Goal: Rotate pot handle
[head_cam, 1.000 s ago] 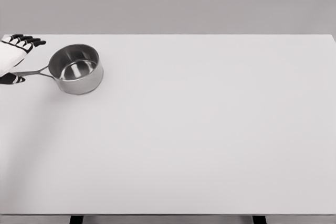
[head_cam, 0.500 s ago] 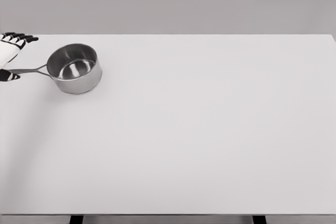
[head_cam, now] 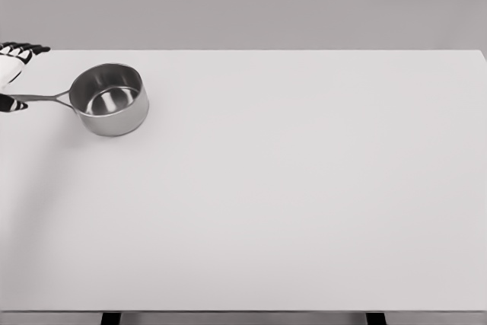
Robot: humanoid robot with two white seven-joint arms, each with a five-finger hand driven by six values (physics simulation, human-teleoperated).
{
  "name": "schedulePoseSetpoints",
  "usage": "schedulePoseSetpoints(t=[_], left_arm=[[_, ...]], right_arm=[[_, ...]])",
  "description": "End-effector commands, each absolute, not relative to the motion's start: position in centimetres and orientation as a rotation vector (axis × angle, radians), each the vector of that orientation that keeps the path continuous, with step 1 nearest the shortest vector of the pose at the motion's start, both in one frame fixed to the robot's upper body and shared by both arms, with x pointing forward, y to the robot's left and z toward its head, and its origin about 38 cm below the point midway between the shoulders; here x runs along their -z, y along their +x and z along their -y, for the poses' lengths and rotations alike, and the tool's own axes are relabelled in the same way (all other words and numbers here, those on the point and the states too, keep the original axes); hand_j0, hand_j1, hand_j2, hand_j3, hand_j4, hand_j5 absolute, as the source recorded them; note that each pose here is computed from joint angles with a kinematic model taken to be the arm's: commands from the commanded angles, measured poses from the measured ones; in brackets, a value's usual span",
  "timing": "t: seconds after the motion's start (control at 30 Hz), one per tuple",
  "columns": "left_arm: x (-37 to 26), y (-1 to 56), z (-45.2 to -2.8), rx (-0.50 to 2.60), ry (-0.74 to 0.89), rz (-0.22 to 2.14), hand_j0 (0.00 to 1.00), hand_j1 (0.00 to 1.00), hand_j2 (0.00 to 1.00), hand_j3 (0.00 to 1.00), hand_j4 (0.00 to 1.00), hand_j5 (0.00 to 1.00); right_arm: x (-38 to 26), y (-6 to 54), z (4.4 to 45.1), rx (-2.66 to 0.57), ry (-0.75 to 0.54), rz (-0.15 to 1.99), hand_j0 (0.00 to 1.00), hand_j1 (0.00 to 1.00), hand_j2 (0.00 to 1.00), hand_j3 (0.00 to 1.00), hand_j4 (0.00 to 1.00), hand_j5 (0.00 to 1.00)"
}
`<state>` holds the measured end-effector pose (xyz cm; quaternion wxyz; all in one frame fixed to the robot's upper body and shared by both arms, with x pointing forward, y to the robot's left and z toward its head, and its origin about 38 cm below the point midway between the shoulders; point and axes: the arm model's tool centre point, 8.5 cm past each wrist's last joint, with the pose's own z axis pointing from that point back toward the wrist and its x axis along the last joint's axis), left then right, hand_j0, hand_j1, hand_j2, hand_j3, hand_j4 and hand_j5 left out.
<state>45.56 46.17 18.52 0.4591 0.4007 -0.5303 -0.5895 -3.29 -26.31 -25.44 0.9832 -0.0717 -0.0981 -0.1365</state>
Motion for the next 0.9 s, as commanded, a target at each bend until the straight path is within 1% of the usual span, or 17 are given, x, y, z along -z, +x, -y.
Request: schedulePoseSetpoints(t=[0.0,0.43,0.57,0.7,0.77,0.87], left_arm=[[-18.3,45.6,-46.3,1.439,0.981,1.303,1.00,1.00,1.00,1.00,1.00,1.00],[-18.2,45.9,-47.0,1.413,0.969,1.305,1.00,1.00,1.00,1.00,1.00,1.00],[-18.6,45.9,-44.7,1.483,0.955,1.353,1.00,1.00,1.00,1.00,1.00,1.00],[-19.1,44.1,-42.3,1.515,0.927,1.451,1.00,1.00,1.00,1.00,1.00,1.00],[-20.6,43.0,-41.8,1.532,0.926,1.511,1.00,1.00,1.00,1.00,1.00,1.00],[-23.2,41.0,-40.2,1.571,0.873,1.670,1.00,1.00,1.00,1.00,1.00,1.00]], right_arm=[[25.4,-3.3,26.3,0.275,-0.144,0.198,1.00,1.00,1.00,1.00,1.00,1.00],[25.4,-3.3,26.3,0.275,-0.144,0.198,1.00,1.00,1.00,1.00,1.00,1.00],[25.4,-3.3,26.3,0.275,-0.144,0.198,1.00,1.00,1.00,1.00,1.00,1.00],[25.4,-3.3,26.3,0.275,-0.144,0.198,1.00,1.00,1.00,1.00,1.00,1.00],[25.4,-3.2,26.3,0.275,-0.145,0.199,1.00,1.00,1.00,1.00,1.00,1.00],[25.4,-3.3,26.3,0.275,-0.144,0.198,1.00,1.00,1.00,1.00,1.00,1.00]])
